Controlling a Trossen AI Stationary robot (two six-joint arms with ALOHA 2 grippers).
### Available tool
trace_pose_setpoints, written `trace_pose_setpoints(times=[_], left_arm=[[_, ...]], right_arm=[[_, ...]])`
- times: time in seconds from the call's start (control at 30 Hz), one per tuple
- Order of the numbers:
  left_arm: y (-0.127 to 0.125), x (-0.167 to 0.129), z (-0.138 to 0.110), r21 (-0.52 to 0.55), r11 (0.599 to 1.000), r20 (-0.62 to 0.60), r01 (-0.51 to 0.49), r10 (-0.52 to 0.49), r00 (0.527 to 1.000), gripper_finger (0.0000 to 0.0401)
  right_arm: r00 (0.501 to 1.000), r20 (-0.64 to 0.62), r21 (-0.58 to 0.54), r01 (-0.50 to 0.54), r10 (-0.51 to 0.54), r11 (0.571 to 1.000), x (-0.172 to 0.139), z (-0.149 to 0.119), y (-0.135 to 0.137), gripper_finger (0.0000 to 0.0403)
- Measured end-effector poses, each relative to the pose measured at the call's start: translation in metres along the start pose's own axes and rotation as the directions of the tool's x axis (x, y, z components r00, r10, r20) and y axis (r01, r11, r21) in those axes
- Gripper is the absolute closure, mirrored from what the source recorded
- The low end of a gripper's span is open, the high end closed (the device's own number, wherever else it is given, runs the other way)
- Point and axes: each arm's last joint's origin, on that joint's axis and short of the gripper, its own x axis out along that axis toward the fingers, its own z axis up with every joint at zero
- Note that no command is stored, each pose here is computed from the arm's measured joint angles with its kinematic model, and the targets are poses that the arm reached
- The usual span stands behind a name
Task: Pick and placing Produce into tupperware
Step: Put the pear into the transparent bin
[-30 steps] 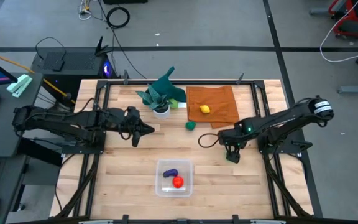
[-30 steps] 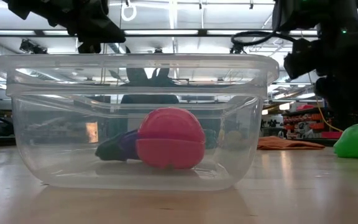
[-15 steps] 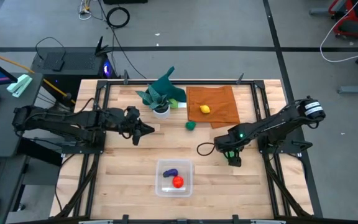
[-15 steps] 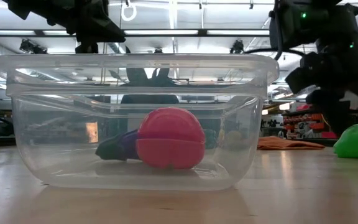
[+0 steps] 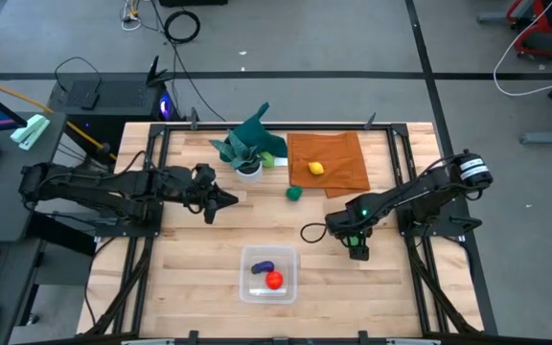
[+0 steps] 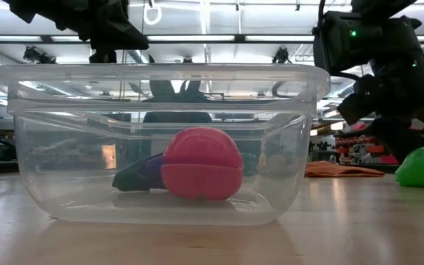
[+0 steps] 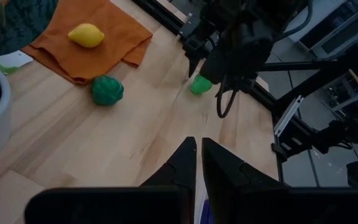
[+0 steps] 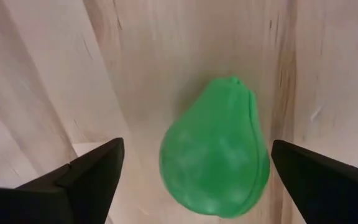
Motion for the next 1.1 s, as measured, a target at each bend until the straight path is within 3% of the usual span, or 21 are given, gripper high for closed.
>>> trace_pose_setpoints(times=[0.3, 1.1], left_arm=[[-0.0001, 0.0000, 0.0001, 0.016, 1.000, 0.001, 0.000, 0.000, 1.000, 0.0362], [-0.0005, -0.0001, -0.0001, 0.029, 1.000, 0.000, 0.002, -0.002, 1.000, 0.0378]], right_arm=[[1.000, -0.003, 0.038, 0.000, 0.000, 0.999, 0.0015, 0.0009, 0.0000, 0.0067], [1.000, -0.008, 0.201, -0.015, 0.017, 0.979, 0.0012, 0.0006, 0.0005, 0.0216]])
